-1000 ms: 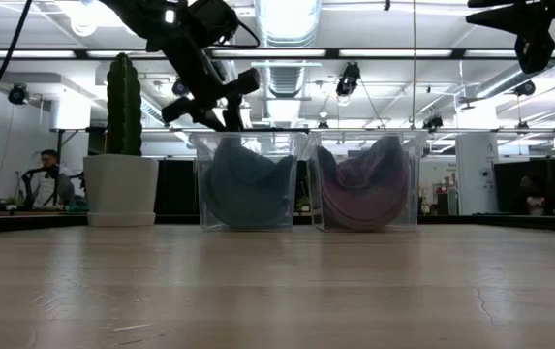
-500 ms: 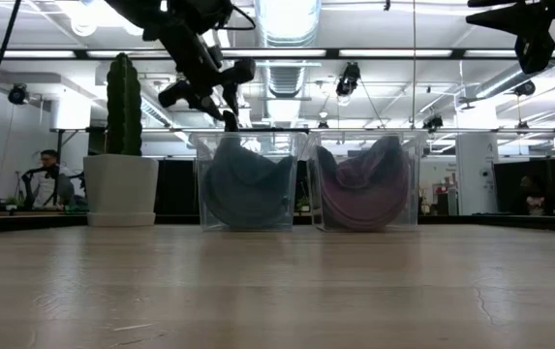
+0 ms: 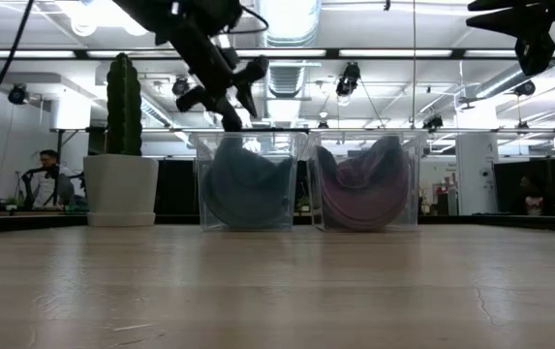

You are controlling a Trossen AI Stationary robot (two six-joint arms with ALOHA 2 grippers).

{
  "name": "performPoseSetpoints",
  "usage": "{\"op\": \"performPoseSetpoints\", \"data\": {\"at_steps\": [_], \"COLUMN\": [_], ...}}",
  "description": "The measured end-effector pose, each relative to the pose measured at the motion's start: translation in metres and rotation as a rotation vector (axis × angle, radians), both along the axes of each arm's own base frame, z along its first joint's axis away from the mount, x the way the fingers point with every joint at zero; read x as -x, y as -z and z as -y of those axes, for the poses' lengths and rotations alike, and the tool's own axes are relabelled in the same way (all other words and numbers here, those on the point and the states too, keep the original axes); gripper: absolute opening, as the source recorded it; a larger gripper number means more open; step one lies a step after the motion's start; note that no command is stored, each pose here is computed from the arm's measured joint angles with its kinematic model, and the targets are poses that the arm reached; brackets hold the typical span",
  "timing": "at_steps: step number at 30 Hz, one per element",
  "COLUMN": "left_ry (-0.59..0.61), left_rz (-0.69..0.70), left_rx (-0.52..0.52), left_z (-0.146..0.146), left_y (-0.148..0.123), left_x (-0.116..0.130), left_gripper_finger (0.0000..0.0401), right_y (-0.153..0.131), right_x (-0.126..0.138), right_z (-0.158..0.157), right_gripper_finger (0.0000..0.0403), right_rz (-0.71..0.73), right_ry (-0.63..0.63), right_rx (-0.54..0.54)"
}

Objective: Pick & Place hat
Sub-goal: Put the black cap into the left transparent bin, then return to Home Position

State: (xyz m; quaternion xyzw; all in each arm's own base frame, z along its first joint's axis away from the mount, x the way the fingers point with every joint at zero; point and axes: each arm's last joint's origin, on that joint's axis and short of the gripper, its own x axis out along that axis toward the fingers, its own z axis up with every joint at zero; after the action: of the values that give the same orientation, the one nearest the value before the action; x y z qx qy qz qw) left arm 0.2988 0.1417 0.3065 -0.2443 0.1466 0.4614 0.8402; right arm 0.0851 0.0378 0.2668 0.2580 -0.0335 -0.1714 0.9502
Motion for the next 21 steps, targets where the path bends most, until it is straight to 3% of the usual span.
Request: {"op": "performPoseSetpoints", "data": {"at_steps": [9,21], "left_ry": [-0.026,-0.028], "left_rz": [-0.157,-0.16], "left_rx": [0.101,0.094], "left_z": [-0.012,-0.014], "left_y": [0.034,0.013], "left_x": [-0.009,-0.007], "left_gripper_finger": [0.016,0.016], "right_y": [0.0,0.0], "right_x": [0.0,0.0], "right_z": [0.0,0.0], "right_gripper_finger": [0.0086,0.0078], "right_rz": [0.0,0.002], "right_ry": [0.001,0.001], "right_rx": [-0.003,-0.007]}}
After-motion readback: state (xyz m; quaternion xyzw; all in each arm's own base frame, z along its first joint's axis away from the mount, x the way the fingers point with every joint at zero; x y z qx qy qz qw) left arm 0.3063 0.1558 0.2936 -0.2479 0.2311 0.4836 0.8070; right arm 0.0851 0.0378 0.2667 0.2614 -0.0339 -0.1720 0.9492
